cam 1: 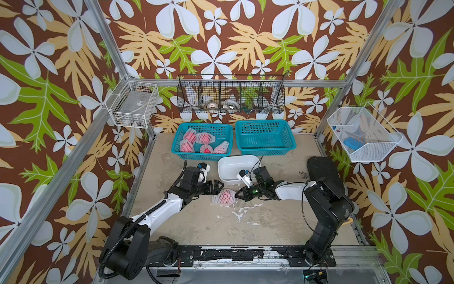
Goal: Remove foam nets from apples
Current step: Remove the foam net from the apple.
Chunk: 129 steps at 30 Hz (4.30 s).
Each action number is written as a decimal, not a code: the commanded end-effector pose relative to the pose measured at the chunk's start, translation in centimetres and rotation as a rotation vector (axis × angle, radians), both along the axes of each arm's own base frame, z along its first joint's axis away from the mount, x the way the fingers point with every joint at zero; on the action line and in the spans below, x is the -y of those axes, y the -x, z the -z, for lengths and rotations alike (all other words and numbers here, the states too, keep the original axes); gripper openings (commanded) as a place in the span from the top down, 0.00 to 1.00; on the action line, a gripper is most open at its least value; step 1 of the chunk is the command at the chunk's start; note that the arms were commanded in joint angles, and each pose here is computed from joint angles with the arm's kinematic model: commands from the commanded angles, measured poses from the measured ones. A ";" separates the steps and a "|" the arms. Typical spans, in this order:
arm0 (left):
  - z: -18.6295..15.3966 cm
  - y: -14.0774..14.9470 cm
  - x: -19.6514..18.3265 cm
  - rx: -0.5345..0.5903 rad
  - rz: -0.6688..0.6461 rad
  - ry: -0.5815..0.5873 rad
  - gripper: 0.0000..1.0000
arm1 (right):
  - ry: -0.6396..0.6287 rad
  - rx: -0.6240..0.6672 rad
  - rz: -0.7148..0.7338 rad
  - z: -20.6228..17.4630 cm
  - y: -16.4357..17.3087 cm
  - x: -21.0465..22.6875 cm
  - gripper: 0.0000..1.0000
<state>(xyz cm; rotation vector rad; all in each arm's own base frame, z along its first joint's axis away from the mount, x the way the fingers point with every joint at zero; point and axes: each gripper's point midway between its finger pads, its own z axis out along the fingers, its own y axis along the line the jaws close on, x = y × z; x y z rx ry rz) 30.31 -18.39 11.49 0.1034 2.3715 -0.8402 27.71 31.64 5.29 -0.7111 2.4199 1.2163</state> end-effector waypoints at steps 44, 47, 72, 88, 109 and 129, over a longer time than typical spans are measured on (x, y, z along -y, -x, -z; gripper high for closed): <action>0.3 -1.3 0.7 0.004 -0.005 0.028 0.00 | 0.531 0.061 0.125 -6.5 -3.6 4.5 1.00; 0.4 -1.3 0.8 -0.003 -0.002 0.029 0.00 | 0.536 0.082 0.139 -6.9 -4.1 4.5 0.92; 0.1 -1.8 1.0 0.003 0.010 0.021 0.00 | 0.547 0.079 0.202 -5.9 -3.2 5.4 0.25; -0.2 -1.9 0.7 0.018 0.000 0.004 0.00 | 0.539 0.103 0.142 -11.3 -3.1 4.6 1.00; 0.2 -1.9 0.8 0.015 -0.007 0.018 0.00 | 0.627 0.068 -0.022 -9.4 0.2 1.4 1.00; 0.7 -1.7 0.6 0.015 -0.013 0.020 0.00 | 0.553 0.179 -0.020 -12.3 -0.6 -0.4 1.00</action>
